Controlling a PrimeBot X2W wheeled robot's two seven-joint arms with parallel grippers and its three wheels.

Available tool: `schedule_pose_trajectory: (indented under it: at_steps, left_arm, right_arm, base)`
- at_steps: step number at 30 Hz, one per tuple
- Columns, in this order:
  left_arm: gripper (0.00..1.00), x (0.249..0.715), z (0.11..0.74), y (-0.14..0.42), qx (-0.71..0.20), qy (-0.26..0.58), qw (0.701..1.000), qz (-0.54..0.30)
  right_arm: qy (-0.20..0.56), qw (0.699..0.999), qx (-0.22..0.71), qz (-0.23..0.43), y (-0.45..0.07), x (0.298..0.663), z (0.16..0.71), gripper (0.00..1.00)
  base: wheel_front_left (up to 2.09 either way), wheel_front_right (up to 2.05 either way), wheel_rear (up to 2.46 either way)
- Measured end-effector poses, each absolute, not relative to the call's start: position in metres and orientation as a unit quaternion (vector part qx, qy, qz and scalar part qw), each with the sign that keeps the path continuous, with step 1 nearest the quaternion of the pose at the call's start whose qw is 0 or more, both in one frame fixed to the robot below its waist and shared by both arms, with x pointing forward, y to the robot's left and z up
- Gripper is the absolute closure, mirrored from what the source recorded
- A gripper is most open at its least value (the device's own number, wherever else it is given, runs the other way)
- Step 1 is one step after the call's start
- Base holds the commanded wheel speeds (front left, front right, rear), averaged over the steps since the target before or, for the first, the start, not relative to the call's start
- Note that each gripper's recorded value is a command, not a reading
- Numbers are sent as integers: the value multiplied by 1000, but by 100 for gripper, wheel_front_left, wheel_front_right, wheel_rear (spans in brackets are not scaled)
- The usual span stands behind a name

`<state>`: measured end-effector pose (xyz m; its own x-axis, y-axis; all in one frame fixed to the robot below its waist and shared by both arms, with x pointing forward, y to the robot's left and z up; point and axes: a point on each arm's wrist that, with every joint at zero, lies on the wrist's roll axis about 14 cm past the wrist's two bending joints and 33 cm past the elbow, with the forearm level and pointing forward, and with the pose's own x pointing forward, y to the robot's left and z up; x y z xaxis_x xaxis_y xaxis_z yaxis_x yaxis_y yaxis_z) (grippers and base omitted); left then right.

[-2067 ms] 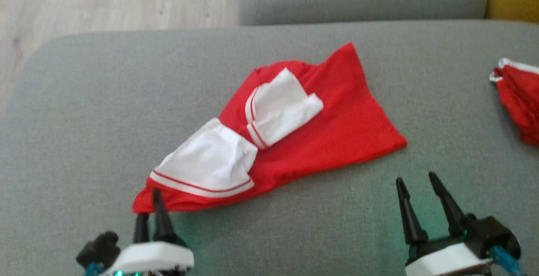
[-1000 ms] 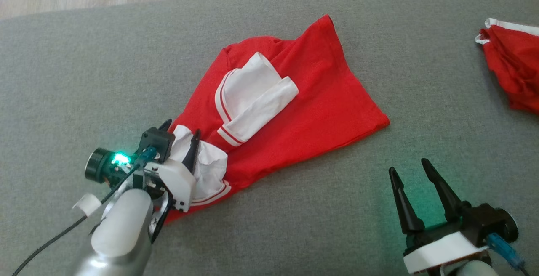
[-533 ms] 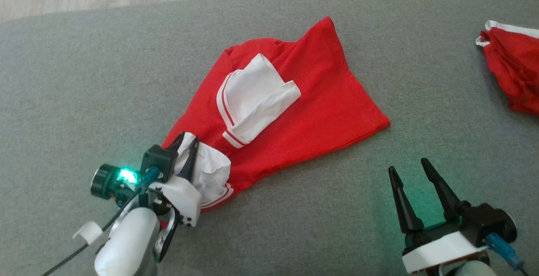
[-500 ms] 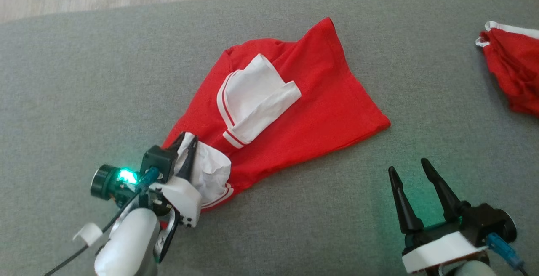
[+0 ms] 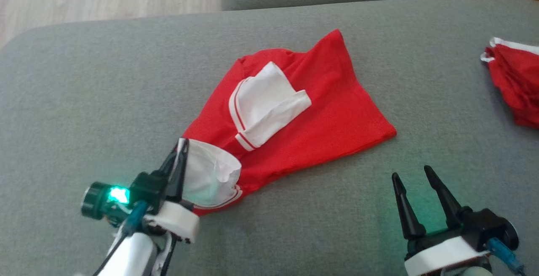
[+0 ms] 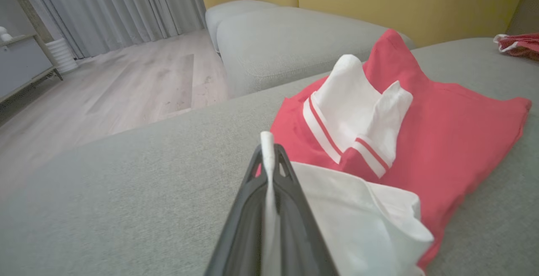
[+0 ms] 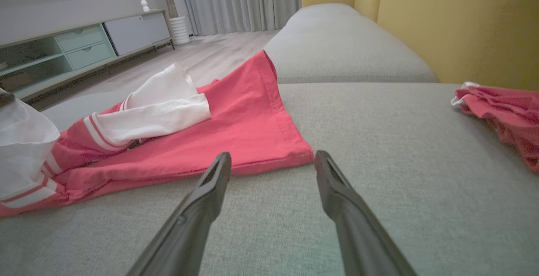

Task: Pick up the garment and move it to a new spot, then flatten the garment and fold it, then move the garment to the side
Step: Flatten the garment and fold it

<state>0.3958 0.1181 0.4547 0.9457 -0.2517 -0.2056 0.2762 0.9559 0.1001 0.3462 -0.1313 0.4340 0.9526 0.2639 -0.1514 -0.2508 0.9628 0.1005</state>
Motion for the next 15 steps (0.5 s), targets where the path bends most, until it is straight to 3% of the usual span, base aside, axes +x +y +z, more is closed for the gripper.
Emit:
schedule_pose_trajectory:
  at_steps: [9,15]
  left_arm:
    - [100,396,492,157,86,28,992,-83]
    - [100,396,496,175,99,24,993,-64]
  right_arm:
    - [127,980,14,154,-133,350,406,0]
    - [139,975,-16,170,-136,382,398,0]
  base:
    - [0,0,0]
    - [0,0,0]
